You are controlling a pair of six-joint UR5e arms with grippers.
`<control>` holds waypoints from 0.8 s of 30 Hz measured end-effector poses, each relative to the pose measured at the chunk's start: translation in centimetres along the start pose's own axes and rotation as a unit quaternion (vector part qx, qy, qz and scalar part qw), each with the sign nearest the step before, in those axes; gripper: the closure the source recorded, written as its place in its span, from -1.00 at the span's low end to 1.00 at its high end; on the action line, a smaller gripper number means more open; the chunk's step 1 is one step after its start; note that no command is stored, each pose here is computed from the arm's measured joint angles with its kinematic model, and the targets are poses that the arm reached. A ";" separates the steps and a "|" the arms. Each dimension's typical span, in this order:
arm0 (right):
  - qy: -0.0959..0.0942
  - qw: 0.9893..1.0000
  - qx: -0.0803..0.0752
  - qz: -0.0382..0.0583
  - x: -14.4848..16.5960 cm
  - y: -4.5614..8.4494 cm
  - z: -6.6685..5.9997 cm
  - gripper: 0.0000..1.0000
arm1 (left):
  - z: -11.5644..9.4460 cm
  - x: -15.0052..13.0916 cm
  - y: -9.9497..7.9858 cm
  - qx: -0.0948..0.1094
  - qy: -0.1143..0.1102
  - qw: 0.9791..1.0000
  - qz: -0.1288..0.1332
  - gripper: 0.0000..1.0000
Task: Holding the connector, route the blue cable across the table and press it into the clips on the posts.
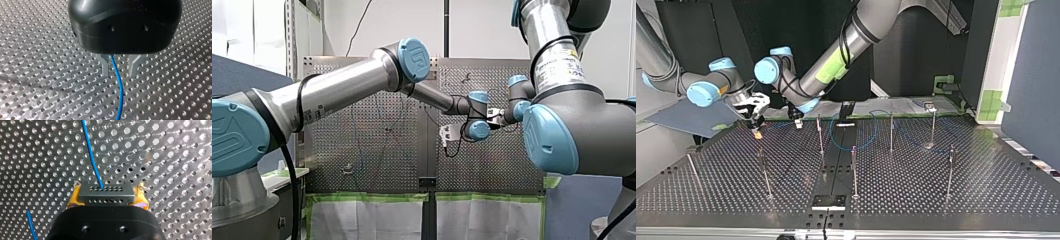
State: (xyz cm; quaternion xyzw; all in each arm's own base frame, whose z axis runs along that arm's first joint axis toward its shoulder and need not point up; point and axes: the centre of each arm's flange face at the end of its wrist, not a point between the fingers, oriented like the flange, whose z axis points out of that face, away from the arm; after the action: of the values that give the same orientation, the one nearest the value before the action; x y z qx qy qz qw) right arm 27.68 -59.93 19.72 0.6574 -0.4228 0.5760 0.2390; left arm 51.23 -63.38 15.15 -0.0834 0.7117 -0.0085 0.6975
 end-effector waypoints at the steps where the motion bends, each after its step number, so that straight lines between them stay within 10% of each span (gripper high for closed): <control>1: 0.000 1.000 0.000 0.000 0.0 0.0 0.0 1.00 | -0.1 -0.1 -0.1 0.000 0.000 1.000 -0.001 0.84; 24: 0.016 1.000 0.004 -0.004 3.4 -1.2 -0.9 1.00 | -1.5 -3.7 0.7 -0.017 0.001 1.000 -0.015 0.99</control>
State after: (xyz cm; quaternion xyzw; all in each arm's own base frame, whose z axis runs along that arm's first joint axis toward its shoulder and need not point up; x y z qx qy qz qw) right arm 28.11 -59.58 23.37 0.6513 -0.4137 0.5870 0.2451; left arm 49.69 -62.40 18.78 -0.1055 0.7111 -0.0073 0.6951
